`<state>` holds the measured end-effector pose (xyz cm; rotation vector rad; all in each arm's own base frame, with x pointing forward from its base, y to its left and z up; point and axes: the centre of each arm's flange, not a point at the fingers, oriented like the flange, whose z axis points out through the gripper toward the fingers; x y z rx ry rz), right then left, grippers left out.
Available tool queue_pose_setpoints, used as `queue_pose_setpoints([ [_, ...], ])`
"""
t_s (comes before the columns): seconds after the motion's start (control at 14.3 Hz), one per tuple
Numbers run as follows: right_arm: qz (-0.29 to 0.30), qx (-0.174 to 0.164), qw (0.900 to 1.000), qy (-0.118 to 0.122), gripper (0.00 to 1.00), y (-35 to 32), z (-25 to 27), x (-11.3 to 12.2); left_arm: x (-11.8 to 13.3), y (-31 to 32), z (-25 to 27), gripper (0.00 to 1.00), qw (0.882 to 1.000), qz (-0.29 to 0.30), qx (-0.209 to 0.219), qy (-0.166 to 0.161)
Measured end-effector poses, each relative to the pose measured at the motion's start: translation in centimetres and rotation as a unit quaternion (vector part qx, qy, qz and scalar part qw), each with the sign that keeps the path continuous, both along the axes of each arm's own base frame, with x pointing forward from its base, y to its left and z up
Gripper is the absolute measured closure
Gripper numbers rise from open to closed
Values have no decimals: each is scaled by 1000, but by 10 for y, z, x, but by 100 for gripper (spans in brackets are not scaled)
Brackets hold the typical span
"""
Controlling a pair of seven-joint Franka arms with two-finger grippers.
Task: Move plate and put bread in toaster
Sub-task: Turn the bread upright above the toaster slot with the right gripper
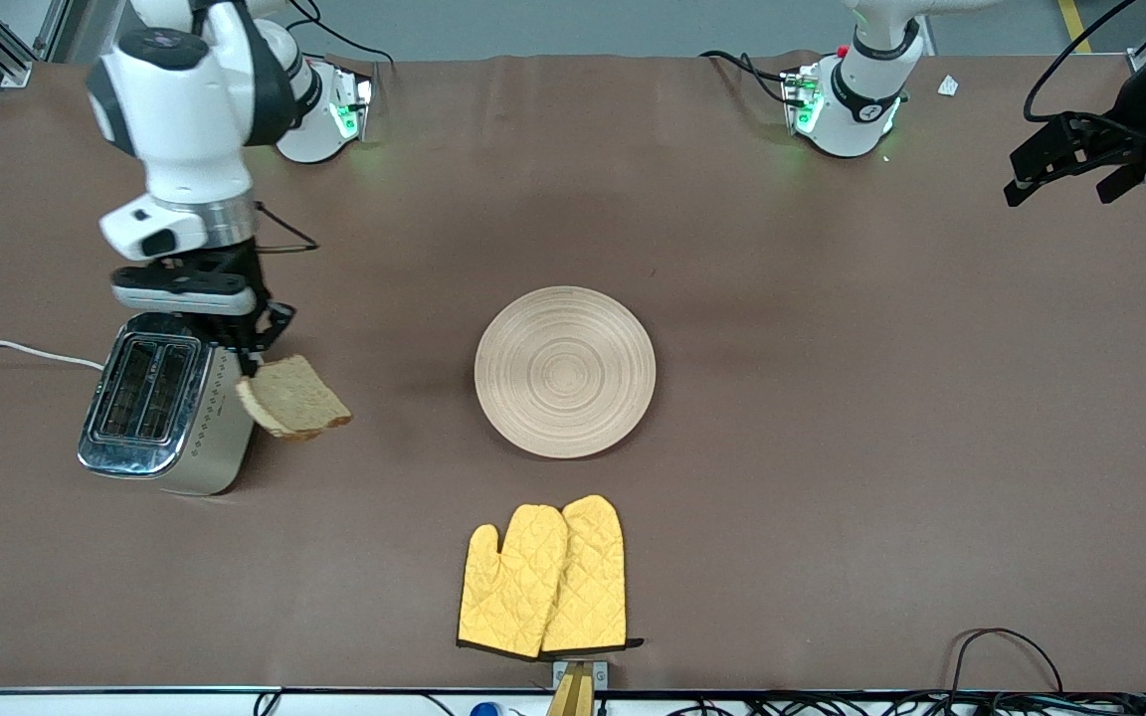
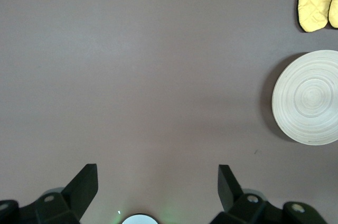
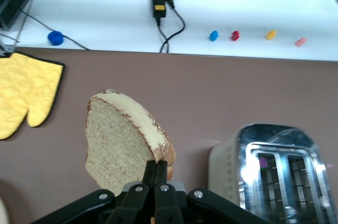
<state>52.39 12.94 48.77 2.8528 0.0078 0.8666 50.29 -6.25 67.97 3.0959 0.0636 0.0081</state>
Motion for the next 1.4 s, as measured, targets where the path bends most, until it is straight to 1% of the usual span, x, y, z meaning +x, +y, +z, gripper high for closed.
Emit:
queue_pose_setpoints([
  [0.21, 6, -32, 999, 6, 99, -51, 5, 5, 0, 0, -1, 0, 1000, -4, 14, 0],
  [0.28, 6, -33, 999, 5, 99, -59, 4, 5, 0, -1, -1, 0, 1000, -10, 20, 0],
  [0.42, 4, -27, 1000, -5, 99, -70, 2, 6, -1, -4, -2, 0, 1000, -15, 23, 1],
  [0.63, -1, -11, 999, -35, 99, -99, -3, 6, -1, -5, -3, 0, 1000, -16, 24, 3],
  [0.84, -1, 5, 996, -86, 99, -151, -17, -4, 0, -6, -4, 0, 1000, -16, 24, 4],
  [0.91, -3, 8, 995, -95, 99, -163, -21, -8, 0, -6, -4, 0, 1000, -16, 24, 4],
  [1.19, -3, 15, 994, -111, 99, -171, -23, -12, 1, -6, -6, 0, 1000, -18, 24, 6],
  [1.4, -10, 17, 995, -102, 99, -178, -33, -17, 2, -6, -8, 0, 999, -22, 24, 7],
])
